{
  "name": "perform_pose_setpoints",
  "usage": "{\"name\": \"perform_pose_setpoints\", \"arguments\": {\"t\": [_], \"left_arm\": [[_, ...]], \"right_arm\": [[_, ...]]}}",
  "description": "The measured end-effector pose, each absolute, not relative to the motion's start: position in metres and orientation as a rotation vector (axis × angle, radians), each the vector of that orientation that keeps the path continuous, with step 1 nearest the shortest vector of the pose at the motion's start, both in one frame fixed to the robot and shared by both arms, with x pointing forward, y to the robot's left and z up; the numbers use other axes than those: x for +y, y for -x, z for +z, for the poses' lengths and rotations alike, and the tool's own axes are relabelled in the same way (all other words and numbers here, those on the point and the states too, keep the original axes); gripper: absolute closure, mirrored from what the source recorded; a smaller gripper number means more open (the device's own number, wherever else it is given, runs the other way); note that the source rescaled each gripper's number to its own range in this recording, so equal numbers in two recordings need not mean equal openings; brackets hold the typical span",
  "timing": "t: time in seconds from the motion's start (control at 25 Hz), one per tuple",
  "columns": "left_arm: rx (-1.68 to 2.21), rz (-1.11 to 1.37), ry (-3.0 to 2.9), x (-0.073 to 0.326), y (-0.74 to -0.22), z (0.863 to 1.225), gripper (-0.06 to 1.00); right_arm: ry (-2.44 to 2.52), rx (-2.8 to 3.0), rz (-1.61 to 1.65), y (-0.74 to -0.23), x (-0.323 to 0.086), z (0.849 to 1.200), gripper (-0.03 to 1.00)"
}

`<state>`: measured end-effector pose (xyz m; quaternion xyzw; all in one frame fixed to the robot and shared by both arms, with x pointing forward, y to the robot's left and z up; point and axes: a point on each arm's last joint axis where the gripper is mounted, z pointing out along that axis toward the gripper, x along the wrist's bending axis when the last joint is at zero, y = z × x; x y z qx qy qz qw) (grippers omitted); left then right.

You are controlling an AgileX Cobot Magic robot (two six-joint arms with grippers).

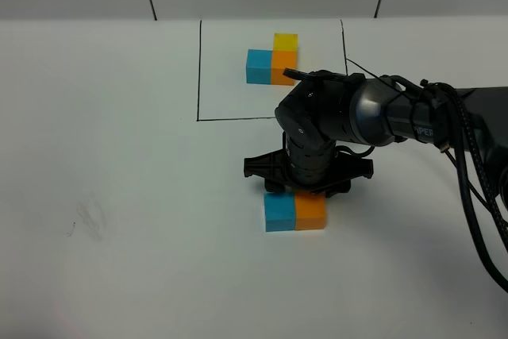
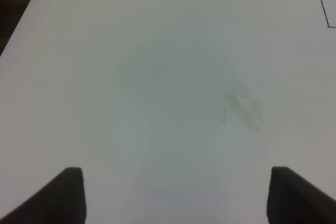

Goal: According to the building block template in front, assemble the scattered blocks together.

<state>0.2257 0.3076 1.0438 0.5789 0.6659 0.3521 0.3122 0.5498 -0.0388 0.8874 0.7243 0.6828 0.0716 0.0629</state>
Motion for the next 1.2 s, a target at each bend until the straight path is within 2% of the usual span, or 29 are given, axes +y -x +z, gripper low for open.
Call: {"name": "perform_pose_setpoints", "arguments": {"t": [0.24,0.4,0.56,0.76,0.88,1.0,1.2], "left_arm": [[1.757,0.929,-1.527,0.308,-0.226,1.044,0.34],[1.757,0.929,-1.527,0.308,-0.226,1.044,0.34],[1.757,0.929,-1.527,0.308,-0.226,1.044,0.34],[1.757,0.929,-1.527,0.308,-0.226,1.044,0.34],[1.757,0.929,-1.527,0.308,-0.226,1.044,0.34],[1.757,0.929,-1.527,0.308,-0.226,1.044,0.34],[1.757,0.929,-1.527,0.308,-0.226,1.044,0.34]], "right_arm": [[-2.157,2.077,0.206,-0.549,-0.041,0.893,0.29],[-2.069,2.082,0.241,-0.556,-0.041,0.917,0.13],[-1.907,2.075,0.416,-0.572,-0.036,0.969,0.03],[-1.707,1.893,0.722,-0.595,-0.042,1.062,0.01],[-1.656,1.715,0.839,-0.610,-0.074,1.118,0.01],[-1.630,1.578,0.879,-0.616,-0.123,1.164,0.01],[-1.406,1.511,0.688,-0.606,-0.223,1.222,0.01]]}}
